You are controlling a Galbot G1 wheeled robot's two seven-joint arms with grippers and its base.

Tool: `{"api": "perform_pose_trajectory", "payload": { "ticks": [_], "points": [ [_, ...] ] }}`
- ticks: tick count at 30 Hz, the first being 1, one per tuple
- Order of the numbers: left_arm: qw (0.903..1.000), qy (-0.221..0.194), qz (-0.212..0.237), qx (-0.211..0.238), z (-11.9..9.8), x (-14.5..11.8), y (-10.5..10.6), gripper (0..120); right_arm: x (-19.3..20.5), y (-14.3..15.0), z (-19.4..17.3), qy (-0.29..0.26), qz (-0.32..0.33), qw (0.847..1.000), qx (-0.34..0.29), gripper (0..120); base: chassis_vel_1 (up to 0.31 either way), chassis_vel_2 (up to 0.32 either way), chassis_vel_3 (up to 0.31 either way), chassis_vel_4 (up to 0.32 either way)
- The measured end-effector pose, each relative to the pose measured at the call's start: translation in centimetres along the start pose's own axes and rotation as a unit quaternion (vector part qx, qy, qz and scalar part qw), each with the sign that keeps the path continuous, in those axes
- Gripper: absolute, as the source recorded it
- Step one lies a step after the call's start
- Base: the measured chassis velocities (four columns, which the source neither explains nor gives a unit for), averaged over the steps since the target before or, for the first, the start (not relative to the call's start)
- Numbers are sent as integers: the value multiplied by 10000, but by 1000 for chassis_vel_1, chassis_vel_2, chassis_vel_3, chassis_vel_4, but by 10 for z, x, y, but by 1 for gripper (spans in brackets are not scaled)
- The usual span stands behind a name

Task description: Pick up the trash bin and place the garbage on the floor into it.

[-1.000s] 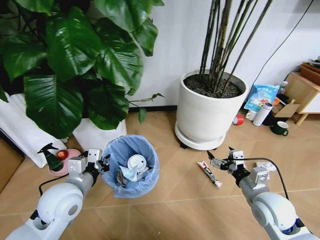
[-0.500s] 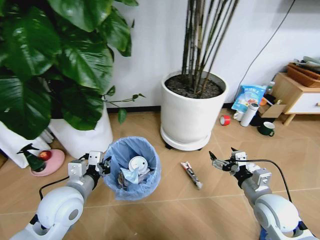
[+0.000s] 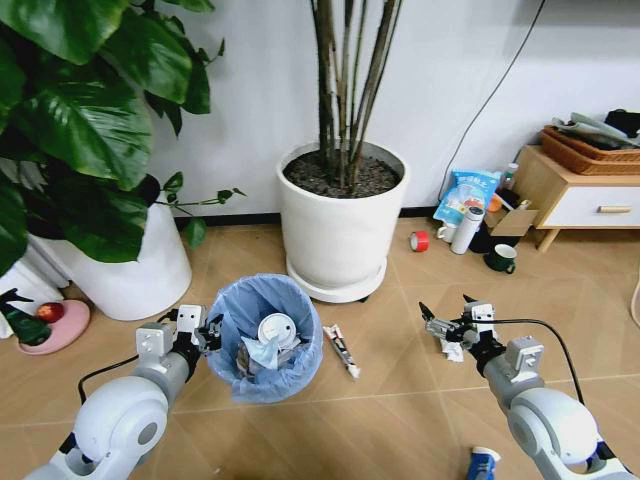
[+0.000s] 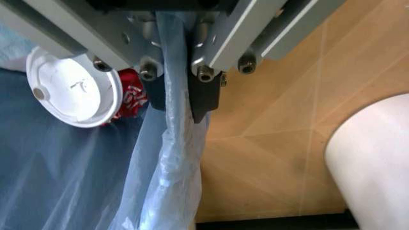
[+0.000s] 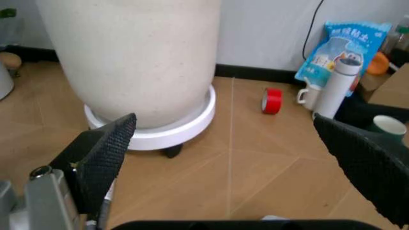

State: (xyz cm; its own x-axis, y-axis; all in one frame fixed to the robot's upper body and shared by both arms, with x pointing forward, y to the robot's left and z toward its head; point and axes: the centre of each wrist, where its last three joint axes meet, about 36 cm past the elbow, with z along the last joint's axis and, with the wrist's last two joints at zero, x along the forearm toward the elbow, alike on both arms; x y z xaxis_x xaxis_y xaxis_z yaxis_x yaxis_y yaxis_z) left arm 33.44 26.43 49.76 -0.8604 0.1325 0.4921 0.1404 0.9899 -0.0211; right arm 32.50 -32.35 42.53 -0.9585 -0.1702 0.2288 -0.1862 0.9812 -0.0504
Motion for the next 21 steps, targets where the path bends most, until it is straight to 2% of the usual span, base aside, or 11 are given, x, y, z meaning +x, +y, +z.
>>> {"api": "perform_pose_trajectory", "payload": {
  "ticks": [6, 8, 12, 21],
  "points": [
    [10000, -35, 25, -7, -2, 0, 0, 0, 9, -43, 16, 5, -411, 9980, 477, 100, -25, -24, 26, 17],
    [10000, -60, 33, 1, -2, -1, 0, 0, 22, -65, 30, 151, -526, 9965, 630, 100, 69, 51, -36, -37],
    [10000, -62, 66, 19, -2, -3, 0, 0, 45, -86, 52, 412, -737, 9931, 820, 100, 28, 27, -22, -17],
    [9998, -61, 160, 109, 1, -11, -4, 0, 106, -108, 112, 1058, -853, 9851, 1058, 100, 0, 0, 0, 0]
  ]
}}
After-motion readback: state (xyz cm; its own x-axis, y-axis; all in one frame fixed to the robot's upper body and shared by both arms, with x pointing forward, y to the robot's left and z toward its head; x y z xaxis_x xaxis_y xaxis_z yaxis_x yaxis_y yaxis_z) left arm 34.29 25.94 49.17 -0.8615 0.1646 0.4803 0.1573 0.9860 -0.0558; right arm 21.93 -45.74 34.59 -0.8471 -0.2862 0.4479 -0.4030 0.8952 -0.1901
